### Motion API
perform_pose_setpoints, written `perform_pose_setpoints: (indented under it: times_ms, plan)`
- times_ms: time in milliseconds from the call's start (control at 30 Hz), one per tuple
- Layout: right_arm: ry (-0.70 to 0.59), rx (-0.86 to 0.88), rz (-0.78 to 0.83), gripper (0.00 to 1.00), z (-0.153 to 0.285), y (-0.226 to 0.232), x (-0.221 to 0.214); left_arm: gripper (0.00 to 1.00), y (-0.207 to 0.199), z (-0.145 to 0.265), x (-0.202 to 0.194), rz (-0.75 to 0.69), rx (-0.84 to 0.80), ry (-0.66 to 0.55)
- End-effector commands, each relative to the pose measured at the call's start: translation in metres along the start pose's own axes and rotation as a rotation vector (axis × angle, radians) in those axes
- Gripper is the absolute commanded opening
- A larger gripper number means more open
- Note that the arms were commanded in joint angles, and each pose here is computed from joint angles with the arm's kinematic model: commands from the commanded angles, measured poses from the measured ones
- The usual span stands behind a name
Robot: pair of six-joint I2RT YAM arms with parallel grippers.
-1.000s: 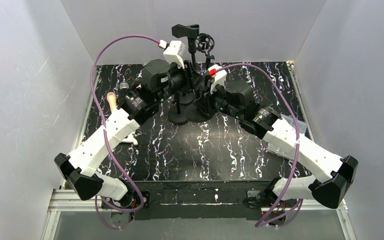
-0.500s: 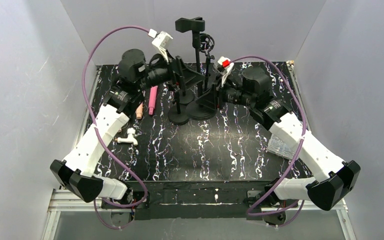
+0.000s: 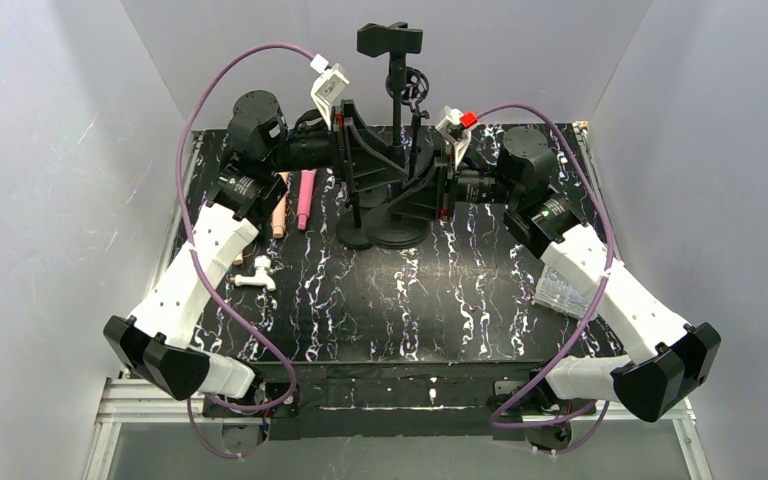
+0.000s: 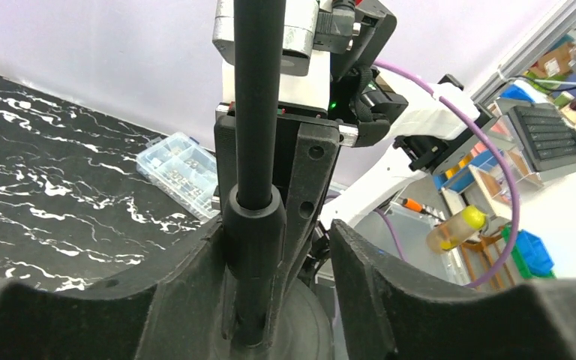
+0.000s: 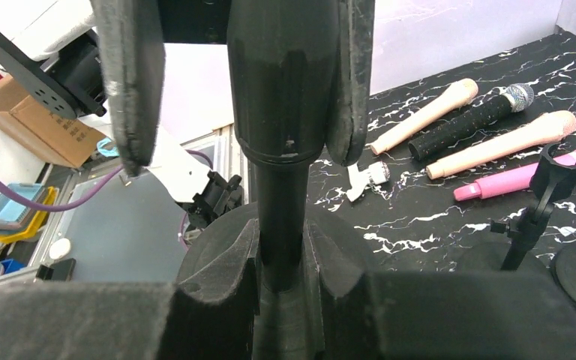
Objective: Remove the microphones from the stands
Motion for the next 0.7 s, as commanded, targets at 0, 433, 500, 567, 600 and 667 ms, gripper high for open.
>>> perform_pose_setpoints:
  times_ms: [0,433,500,567,600,667]
  plan:
    - [-0.054,0.004,0.081,0.01,0.002,0.005,0.024,0.46,-0.016,0.003,0.011,-0.033,-0.049,-0.002]
    - [0.058,-0.493,0.076,0.01,0.011,-0.072,0.000,0.00,0.044,-0.006,0.012,0.012,0.335,-0.176]
    - [0.064,-0.599,0.077,0.01,0.015,-0.084,-0.003,0.00,0.053,-0.009,0.008,-0.030,0.443,-0.194]
    - [0.062,-0.689,0.086,0.01,0.019,-0.094,-0.005,0.00,0.060,-0.012,0.006,-0.052,0.535,-0.216]
    - [0.056,-0.724,0.094,0.01,0.020,-0.096,-0.005,0.00,0.065,-0.014,0.004,-0.050,0.570,-0.224]
    - [0.045,-0.784,0.114,0.01,0.025,-0.101,-0.004,0.00,0.070,-0.017,0.000,-0.044,0.612,-0.232]
Point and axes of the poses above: each gripper's point midway between its finger pads, its own z axis back along the fingers, its own y axis along the line the jaws close on, x = y × z, the point moved 1 cm from there along z, back along the fingers, and after that the axes turned 7 degrees about z, right-handed, at the moved point
